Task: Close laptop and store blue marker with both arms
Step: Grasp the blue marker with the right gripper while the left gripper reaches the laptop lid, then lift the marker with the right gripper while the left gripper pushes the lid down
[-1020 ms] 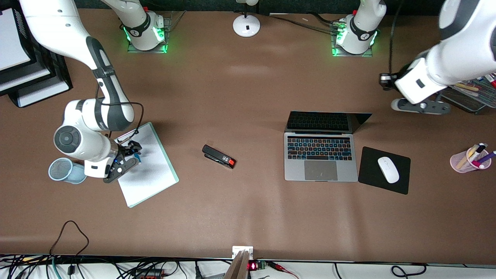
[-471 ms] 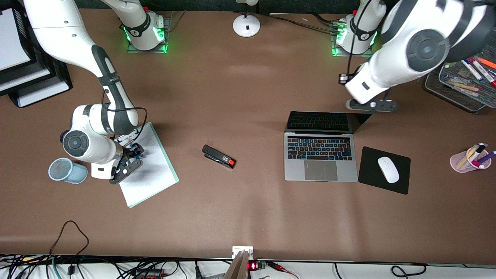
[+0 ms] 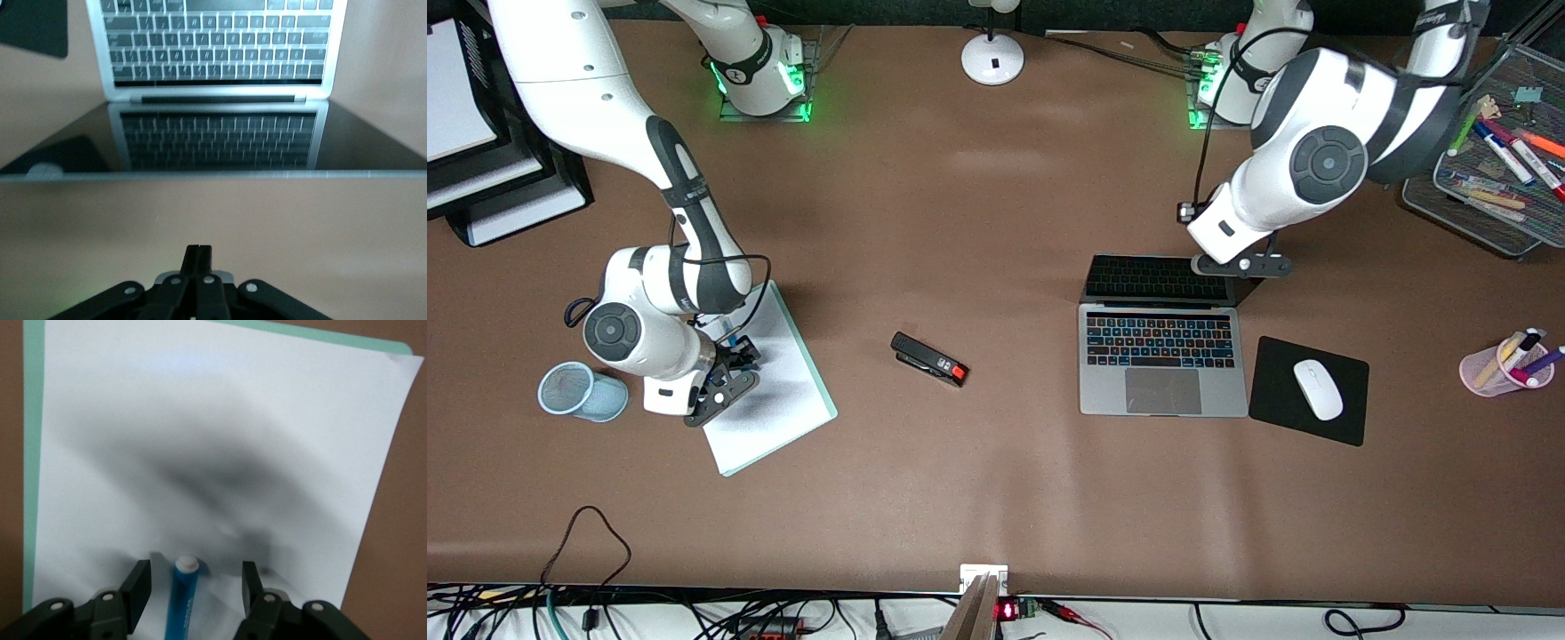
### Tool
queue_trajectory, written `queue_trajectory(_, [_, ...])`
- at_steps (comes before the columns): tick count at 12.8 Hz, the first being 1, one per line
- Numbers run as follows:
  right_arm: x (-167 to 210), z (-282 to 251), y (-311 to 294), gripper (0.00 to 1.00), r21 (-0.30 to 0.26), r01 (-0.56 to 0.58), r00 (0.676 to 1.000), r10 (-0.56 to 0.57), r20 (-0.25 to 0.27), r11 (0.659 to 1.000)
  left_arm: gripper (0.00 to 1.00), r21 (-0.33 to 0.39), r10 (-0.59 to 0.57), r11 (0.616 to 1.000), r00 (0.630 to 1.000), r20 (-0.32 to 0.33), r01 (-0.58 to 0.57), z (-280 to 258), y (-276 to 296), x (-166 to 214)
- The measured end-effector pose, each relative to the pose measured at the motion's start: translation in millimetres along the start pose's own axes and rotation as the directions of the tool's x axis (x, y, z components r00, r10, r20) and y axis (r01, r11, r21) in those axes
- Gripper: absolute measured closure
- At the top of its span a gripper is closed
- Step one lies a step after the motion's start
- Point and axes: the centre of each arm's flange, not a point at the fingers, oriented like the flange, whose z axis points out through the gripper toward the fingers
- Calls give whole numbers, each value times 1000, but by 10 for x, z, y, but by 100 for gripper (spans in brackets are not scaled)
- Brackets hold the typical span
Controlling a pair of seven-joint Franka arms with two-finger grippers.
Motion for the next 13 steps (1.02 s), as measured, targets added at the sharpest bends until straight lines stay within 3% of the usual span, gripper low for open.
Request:
queue_trajectory(2, [-8,70,1,48,3,-9,1000,9,5,1000,99,-30,-5,1000,996,-90,2,191,6,90])
queue_trajectory(8, [6,102,-32,54,6,-83,996,83,10,997,99,-11,34,999,968,-250,-38,470,-58,417])
queue_trajectory(10, [-7,102,-13,71,4,-88,996,88,11,996,99,0,52,999,957,-285,-54,467,-62,532])
queue_trajectory(11, [-9,102,-9,71,4,-88,996,88,11,996,99,3,59,998,953,-298,-61,448,-61,614])
queue_trajectory(13, [-15,89,6,82,2,-92,996,92,10,996,99,-13,55,998,947,-317,-62,380,-58,813])
